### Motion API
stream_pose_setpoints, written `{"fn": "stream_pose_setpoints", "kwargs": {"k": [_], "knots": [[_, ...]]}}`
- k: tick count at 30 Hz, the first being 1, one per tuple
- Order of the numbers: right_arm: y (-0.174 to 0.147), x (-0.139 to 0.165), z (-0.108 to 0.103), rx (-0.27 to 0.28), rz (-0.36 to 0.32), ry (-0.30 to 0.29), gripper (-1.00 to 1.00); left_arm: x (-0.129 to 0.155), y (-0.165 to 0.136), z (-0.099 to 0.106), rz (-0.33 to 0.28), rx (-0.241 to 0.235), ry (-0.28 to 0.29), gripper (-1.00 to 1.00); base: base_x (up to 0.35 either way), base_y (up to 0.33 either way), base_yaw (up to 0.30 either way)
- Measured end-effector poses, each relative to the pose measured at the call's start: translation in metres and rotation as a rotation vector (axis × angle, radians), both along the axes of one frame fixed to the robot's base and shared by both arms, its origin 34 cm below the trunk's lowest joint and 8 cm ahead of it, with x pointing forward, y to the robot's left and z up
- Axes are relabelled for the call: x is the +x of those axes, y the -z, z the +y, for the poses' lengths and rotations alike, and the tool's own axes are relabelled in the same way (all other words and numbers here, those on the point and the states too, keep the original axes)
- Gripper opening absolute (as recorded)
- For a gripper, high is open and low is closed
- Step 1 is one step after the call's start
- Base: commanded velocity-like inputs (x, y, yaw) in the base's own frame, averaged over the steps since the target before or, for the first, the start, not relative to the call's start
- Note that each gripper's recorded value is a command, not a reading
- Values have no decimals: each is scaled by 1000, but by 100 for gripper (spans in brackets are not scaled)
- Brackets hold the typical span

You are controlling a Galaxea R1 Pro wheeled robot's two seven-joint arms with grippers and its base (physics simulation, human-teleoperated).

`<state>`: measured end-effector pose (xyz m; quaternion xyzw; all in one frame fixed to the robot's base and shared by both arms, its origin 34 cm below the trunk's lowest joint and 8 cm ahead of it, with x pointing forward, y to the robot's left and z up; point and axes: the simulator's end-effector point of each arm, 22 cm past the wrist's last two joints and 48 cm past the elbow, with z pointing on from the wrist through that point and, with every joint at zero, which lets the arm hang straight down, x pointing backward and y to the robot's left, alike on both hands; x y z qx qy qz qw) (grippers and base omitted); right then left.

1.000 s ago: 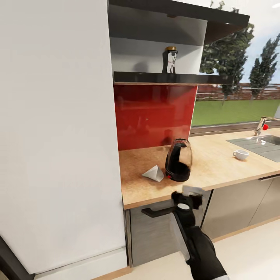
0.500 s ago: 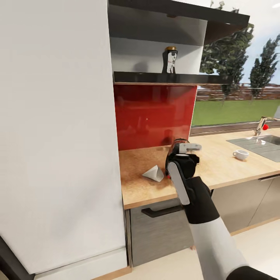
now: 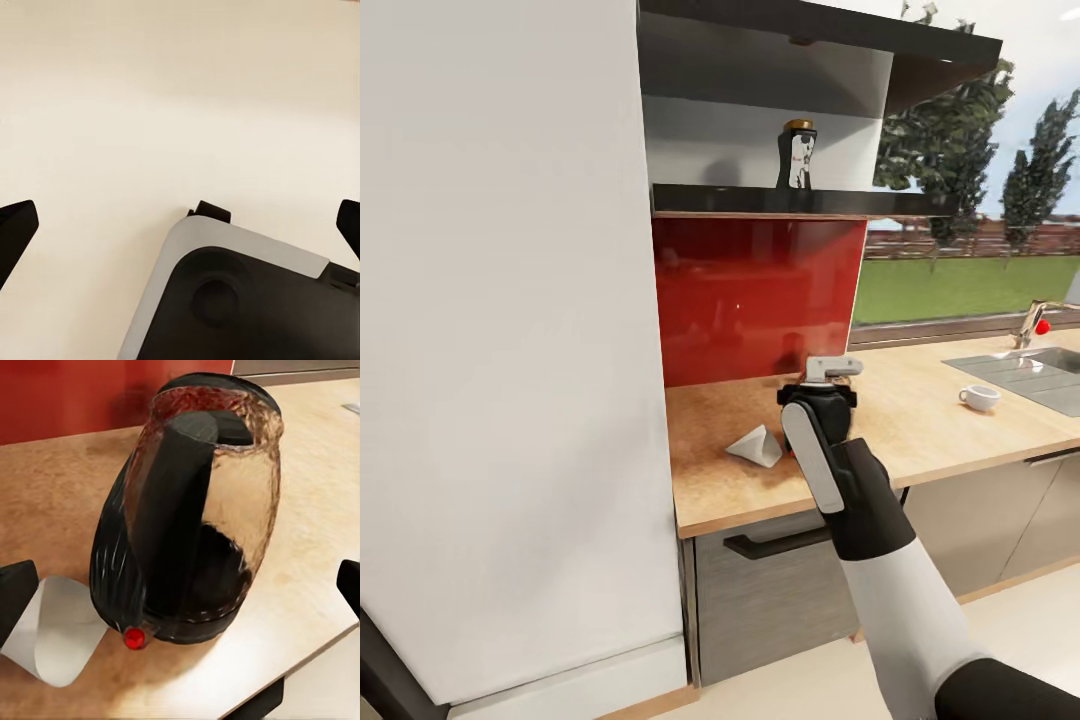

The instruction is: Set up a coffee station on the kitchen countertop: keep the coffee maker on the countertop, move the bottle of coffee from the kitchen shelf to the counter next to the coffee maker, place a paper coffee filter on top of the coffee maker, put the saucer next to the coffee maker with the coffee cup on the saucer, and place the electric kettle next to the coffee maker.

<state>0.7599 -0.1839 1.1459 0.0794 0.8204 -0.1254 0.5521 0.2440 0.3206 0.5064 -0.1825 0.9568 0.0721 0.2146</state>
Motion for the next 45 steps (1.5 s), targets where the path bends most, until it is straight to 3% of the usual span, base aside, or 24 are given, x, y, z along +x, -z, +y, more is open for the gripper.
{"fn": "stream_pose_setpoints", "kwargs": {"k": [10, 13, 30, 34, 45], "knots": [[60, 26, -3, -5, 97, 47, 100, 0, 0, 1, 0, 1, 0, 100, 0, 0, 0], [64, 29, -5, -8, 105, 56, 100, 0, 0, 1, 0, 1, 1, 100, 0, 0, 0], [50, 37, -7, 24, 45, 78, 100, 0, 0, 1, 1, 1, 0, 100, 0, 0, 0], [44, 39, -10, 47, 4, 96, 100, 0, 0, 1, 1, 1, 1, 100, 83, 73, 0], [42, 40, -15, 49, -8, 116, 100, 0, 0, 2, 1, 2, 1, 100, 18, 16, 0]]}}
